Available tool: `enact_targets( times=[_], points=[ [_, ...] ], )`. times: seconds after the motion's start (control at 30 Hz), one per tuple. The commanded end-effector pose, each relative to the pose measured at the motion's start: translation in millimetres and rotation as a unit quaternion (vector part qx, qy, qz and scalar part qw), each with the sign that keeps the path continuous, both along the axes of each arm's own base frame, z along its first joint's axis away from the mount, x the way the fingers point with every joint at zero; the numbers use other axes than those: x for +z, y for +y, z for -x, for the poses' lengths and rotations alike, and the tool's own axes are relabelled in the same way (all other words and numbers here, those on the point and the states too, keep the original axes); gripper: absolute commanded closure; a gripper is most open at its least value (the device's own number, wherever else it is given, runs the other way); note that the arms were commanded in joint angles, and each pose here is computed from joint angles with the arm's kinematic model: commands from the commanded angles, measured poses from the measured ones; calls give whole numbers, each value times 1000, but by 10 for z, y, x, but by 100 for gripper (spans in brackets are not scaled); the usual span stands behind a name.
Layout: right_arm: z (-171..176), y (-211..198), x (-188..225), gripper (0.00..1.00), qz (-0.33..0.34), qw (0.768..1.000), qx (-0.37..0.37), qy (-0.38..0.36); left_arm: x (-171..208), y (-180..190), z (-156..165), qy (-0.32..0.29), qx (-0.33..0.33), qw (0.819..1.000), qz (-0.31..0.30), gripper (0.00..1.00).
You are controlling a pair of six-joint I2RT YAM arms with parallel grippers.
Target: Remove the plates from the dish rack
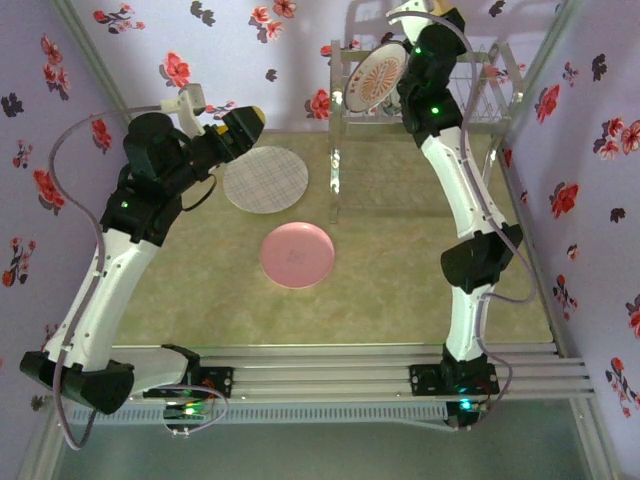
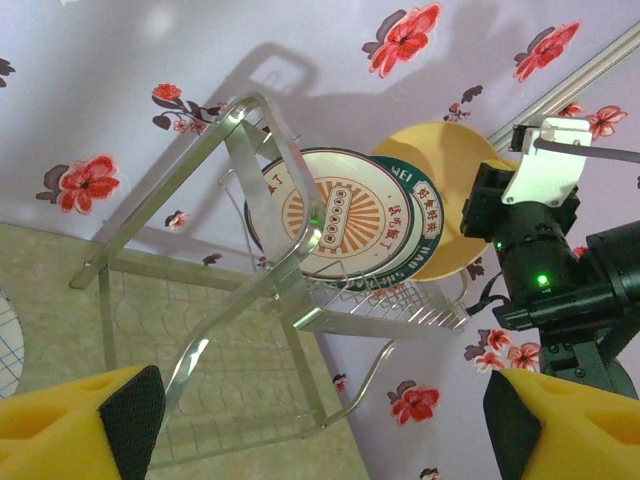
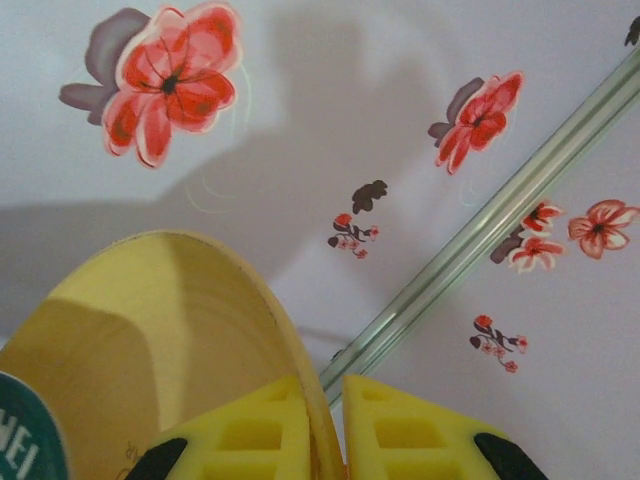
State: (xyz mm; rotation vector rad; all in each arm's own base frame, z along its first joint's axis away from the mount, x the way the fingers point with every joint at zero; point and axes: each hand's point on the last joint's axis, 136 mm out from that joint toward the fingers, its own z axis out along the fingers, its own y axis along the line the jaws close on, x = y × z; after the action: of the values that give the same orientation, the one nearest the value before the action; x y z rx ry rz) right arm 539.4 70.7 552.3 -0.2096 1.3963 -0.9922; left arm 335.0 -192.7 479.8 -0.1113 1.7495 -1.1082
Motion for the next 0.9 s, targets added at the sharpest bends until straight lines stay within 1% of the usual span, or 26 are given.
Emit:
enact_targets(
  times=[0.0,0.27,0.53,0.77,0.87],
  points=[
    [349,-244,450,95,-15,998,-24,-61,156,5,-2,-22,-4,1000,15,14],
    [431,-387,525,95,-17,997,-36,-70,147,-2,-9,-20,-5,1000,17,14],
    [571,-543,650,96,-26,995,-48,-86,216,-18,4,-25,-11,999,25,14],
    [743,-645,775,98,-34,993,-56,-100,322,-103,-26,-32,-28,998,45,14],
    [842,-676,848,98,-41,992,-57,-108,364,-199,-48,-35,-44,997,53,14]
  ],
)
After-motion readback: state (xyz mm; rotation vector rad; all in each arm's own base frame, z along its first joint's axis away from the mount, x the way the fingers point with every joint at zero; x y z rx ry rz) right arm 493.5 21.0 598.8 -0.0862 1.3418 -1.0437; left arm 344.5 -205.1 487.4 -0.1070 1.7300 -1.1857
